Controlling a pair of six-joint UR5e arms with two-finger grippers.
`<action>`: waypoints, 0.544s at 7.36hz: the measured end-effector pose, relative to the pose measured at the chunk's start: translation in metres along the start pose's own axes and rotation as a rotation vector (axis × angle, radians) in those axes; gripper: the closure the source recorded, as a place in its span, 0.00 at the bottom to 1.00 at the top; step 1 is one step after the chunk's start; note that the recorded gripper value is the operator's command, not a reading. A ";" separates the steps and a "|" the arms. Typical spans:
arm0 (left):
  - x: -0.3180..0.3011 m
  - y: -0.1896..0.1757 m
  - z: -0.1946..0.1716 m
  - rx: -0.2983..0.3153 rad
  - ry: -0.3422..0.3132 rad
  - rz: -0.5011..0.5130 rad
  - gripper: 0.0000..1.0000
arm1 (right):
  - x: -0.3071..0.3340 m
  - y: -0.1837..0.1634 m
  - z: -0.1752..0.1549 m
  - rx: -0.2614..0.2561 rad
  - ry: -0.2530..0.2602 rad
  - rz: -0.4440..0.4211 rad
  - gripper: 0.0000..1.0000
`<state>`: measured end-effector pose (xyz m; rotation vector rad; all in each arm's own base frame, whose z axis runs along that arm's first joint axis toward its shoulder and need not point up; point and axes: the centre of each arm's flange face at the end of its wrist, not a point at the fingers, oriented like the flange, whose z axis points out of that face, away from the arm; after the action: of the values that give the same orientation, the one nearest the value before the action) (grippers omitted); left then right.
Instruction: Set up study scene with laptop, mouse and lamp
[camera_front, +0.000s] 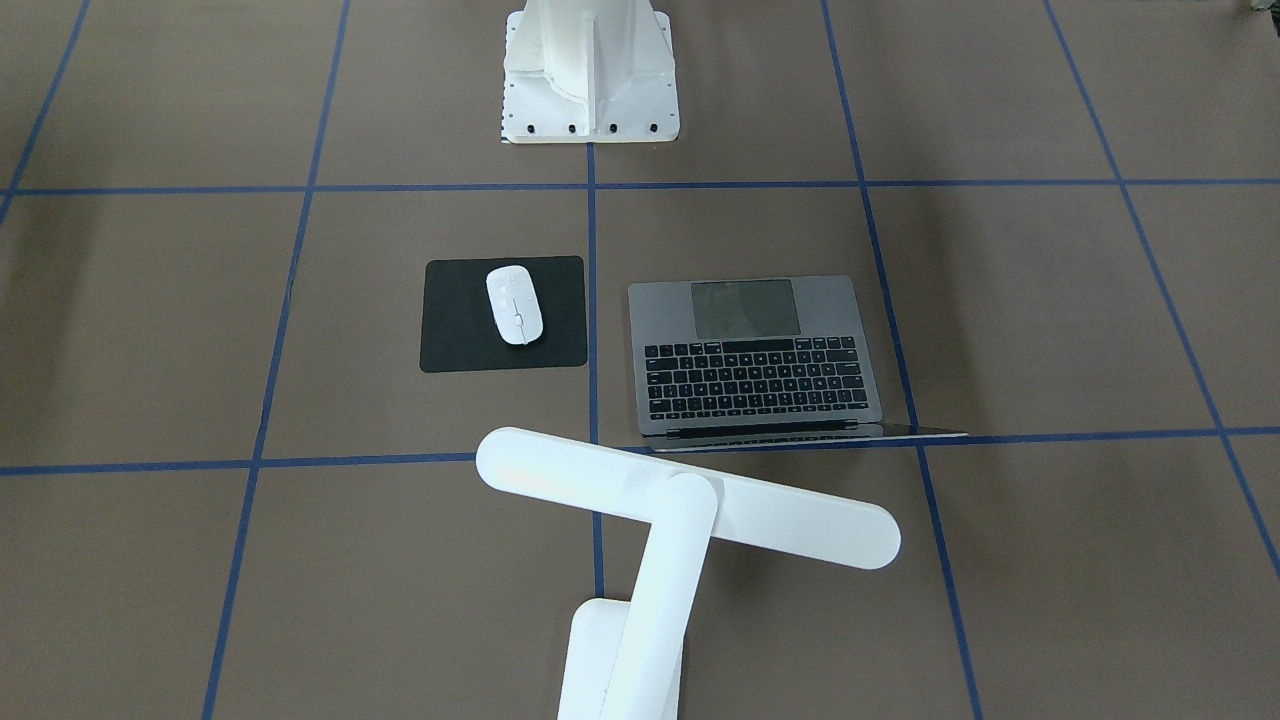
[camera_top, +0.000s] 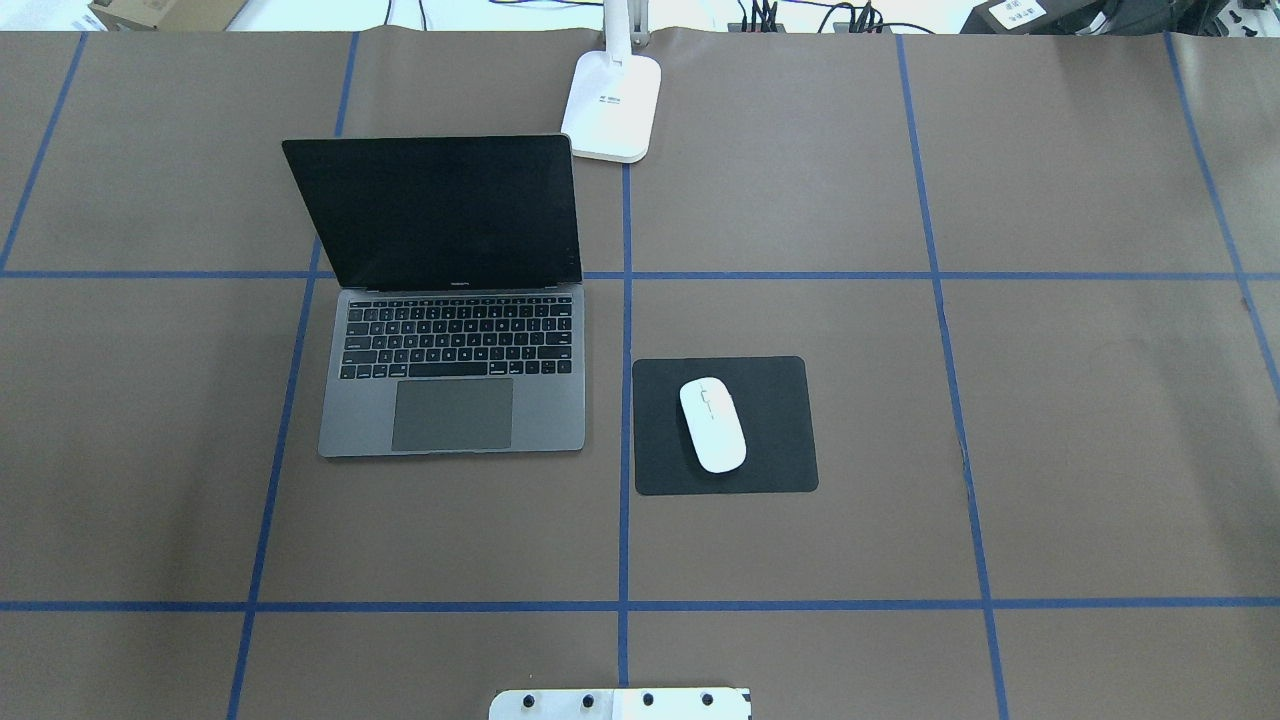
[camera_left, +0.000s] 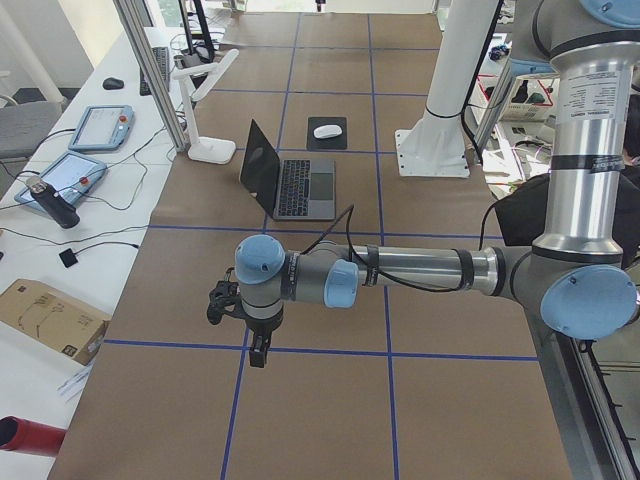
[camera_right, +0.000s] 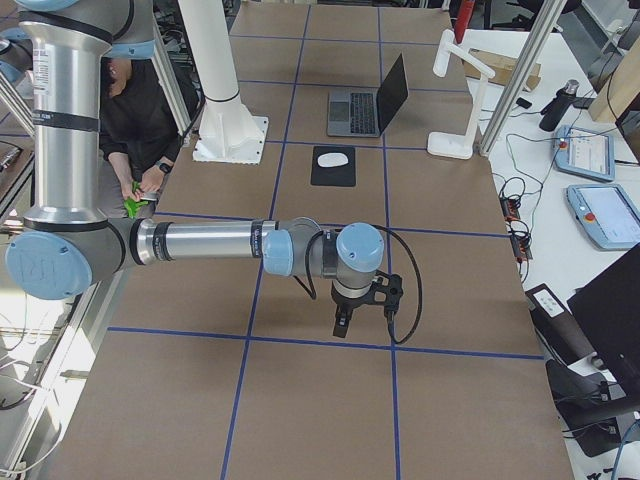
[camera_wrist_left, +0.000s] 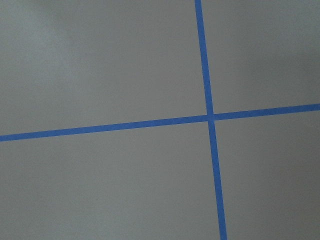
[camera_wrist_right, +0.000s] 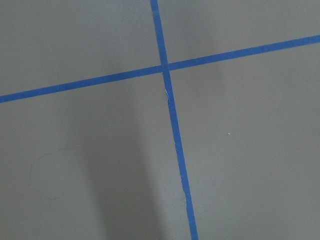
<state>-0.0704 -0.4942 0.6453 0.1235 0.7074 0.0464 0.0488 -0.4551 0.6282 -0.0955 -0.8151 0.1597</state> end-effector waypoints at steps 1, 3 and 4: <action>0.002 0.002 -0.002 0.005 0.001 0.002 0.01 | -0.001 0.001 -0.001 0.002 -0.002 -0.001 0.00; 0.008 0.019 -0.008 0.013 0.001 0.007 0.01 | -0.002 0.002 -0.003 0.004 -0.003 -0.003 0.00; 0.009 0.031 -0.010 0.012 0.001 0.006 0.01 | -0.002 0.003 -0.003 0.004 -0.003 -0.004 0.00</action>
<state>-0.0699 -0.4619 0.6361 0.1375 0.7084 0.0484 0.0491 -0.4531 0.6243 -0.0898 -0.8174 0.1581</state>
